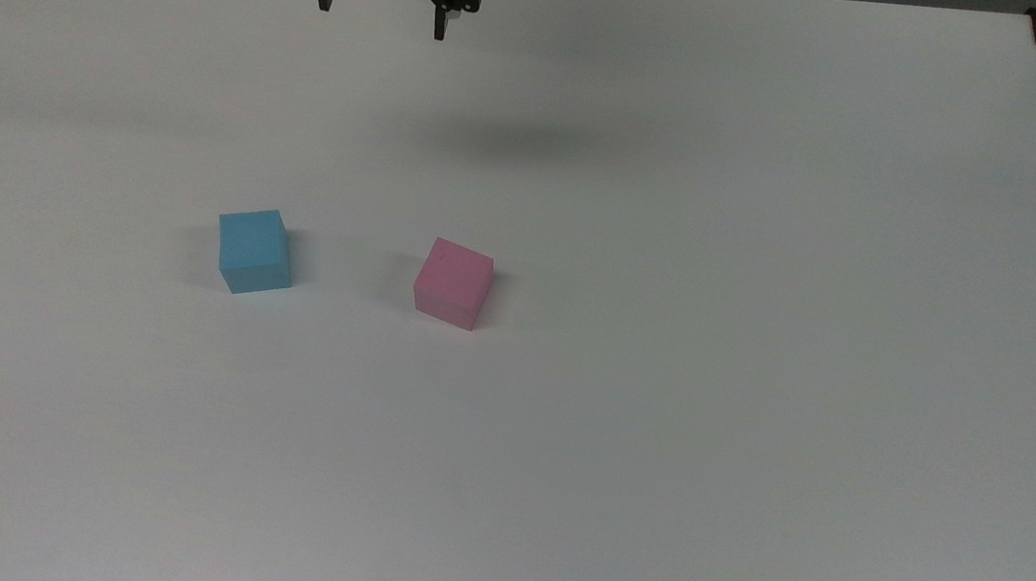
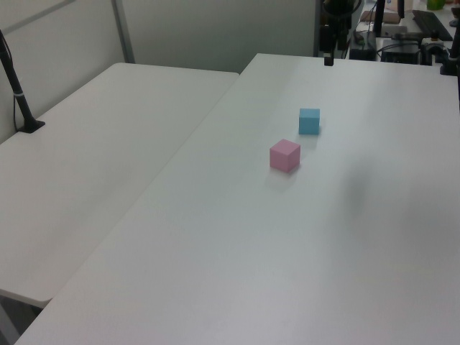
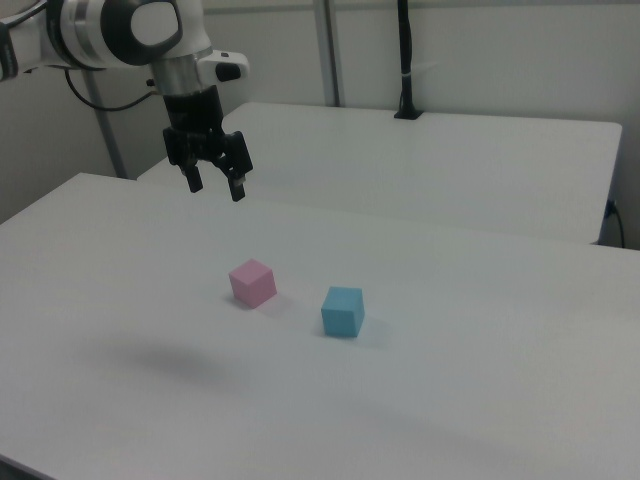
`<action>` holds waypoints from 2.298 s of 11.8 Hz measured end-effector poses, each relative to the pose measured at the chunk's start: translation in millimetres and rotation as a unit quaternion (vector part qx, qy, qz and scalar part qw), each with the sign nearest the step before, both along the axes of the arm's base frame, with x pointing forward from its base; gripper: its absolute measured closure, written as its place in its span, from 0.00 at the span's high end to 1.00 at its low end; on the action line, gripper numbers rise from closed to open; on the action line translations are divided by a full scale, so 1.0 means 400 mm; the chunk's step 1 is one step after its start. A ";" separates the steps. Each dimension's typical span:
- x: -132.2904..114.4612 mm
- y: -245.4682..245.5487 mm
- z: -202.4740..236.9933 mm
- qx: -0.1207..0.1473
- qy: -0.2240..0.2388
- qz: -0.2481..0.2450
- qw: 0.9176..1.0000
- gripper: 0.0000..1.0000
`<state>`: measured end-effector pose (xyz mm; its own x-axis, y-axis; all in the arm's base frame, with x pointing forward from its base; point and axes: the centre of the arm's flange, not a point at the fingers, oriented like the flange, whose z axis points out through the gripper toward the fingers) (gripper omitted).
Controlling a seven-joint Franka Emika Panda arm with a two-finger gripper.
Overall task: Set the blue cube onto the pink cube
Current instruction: 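Move the gripper down over the light-blue cube with fingers open, then close the gripper on the light-blue cube and lift it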
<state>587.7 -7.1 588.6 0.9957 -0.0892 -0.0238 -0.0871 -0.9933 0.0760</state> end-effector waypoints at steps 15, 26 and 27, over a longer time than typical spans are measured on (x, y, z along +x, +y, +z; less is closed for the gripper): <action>0.063 -0.083 -0.082 0.000 -0.008 0.076 0.997 1.00; 0.224 -0.346 -0.647 -0.012 0.027 0.105 0.994 1.00; 0.225 -0.341 -0.649 -0.012 0.028 0.107 0.994 1.00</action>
